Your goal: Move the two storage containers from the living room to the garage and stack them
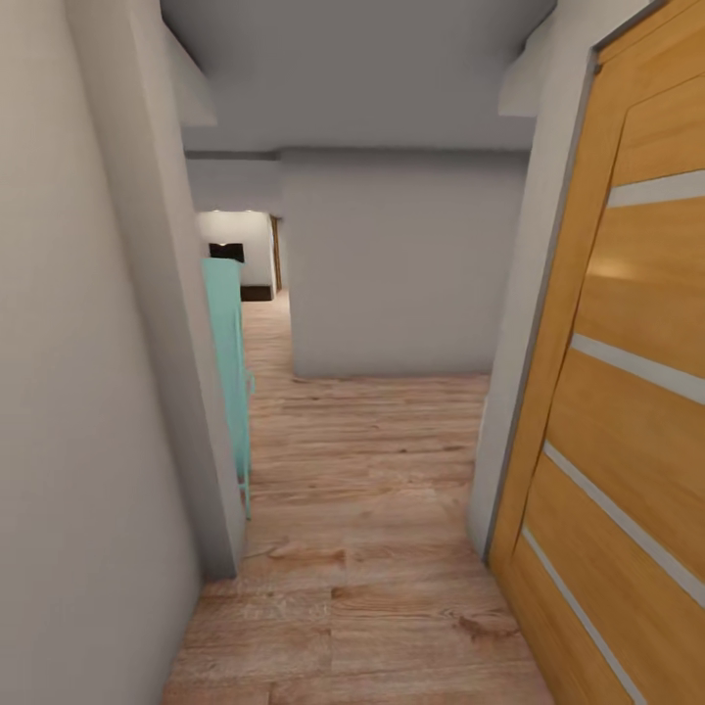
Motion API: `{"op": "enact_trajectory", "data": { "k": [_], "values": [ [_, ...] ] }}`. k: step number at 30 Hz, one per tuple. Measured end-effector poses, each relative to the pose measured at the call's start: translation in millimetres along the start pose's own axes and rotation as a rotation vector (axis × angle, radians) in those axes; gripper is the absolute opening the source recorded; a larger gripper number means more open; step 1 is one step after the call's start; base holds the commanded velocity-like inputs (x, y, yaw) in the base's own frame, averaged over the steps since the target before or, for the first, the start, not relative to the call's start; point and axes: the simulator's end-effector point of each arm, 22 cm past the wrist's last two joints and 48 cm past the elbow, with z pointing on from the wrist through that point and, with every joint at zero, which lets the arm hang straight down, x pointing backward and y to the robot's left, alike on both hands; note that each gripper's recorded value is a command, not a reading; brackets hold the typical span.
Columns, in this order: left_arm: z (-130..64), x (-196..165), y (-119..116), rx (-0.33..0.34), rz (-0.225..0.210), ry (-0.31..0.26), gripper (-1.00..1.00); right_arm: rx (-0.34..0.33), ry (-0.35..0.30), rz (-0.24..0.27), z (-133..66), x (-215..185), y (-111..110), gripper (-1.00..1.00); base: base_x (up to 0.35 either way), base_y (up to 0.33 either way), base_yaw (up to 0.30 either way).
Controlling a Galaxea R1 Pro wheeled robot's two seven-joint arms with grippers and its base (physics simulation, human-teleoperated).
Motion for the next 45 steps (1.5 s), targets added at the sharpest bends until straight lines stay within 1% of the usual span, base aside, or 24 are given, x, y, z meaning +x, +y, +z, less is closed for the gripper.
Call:
{"op": "enact_trajectory", "data": {
  "k": [45],
  "values": [
    [0.0, 0.0, 0.0, 0.0, 0.0, 0.0, 1.0, 0.0, 0.0, 0.0, 0.0, 0.0, 0.0, 1.0, 0.32, 0.0, 0.0]
  ]
}}
